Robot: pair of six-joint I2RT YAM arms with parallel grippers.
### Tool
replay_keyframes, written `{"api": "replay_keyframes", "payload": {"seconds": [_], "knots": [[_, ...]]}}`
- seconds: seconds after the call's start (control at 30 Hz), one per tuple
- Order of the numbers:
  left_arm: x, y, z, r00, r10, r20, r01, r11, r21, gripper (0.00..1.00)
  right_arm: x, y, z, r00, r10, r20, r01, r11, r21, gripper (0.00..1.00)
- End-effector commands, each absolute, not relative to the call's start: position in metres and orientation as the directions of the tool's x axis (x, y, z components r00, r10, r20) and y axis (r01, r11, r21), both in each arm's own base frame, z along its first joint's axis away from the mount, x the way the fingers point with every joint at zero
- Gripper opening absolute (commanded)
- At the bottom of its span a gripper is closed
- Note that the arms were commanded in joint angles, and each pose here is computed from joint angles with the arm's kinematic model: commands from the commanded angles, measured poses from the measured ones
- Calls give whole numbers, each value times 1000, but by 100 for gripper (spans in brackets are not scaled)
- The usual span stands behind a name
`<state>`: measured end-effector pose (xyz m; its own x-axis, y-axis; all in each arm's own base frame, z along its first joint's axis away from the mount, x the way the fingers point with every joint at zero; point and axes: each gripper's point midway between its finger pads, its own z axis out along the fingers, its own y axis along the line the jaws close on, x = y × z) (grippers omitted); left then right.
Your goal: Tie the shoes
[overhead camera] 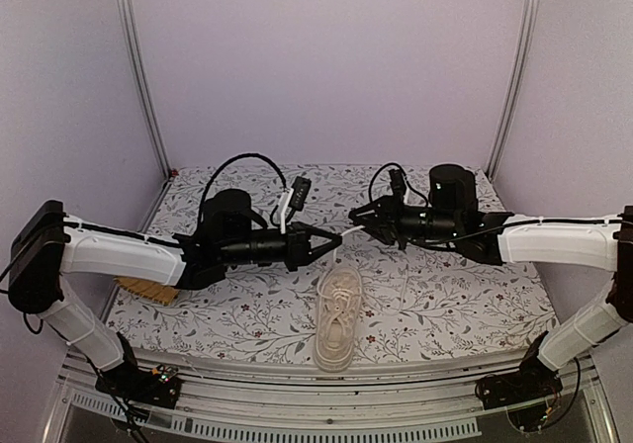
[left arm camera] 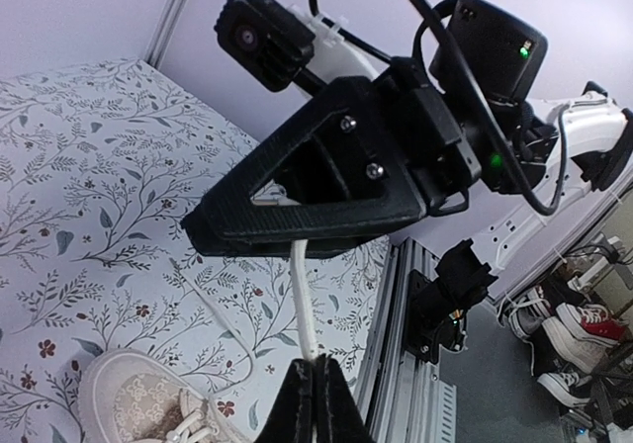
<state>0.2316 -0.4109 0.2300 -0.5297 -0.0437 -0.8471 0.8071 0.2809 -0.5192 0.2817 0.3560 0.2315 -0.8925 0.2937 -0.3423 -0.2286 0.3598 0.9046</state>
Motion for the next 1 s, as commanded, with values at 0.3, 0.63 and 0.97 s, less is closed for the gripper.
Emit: {"api": "replay_keyframes", "payload": {"seconds": [0.3, 0.63, 0.97], "knots": [[241, -421, 173, -530, 102, -842, 816, 330, -474, 48, 283, 360, 281, -859, 327, -394, -312, 276, 909, 2], [249, -424, 149, -531, 111, -840, 806, 370, -461, 64, 284, 360, 302, -839, 330, -432, -359, 260, 896, 2], [255, -427, 141, -544, 99, -834, 791, 393, -469, 41, 284, 361, 308, -830, 322, -455, -380, 271, 885, 2]]}}
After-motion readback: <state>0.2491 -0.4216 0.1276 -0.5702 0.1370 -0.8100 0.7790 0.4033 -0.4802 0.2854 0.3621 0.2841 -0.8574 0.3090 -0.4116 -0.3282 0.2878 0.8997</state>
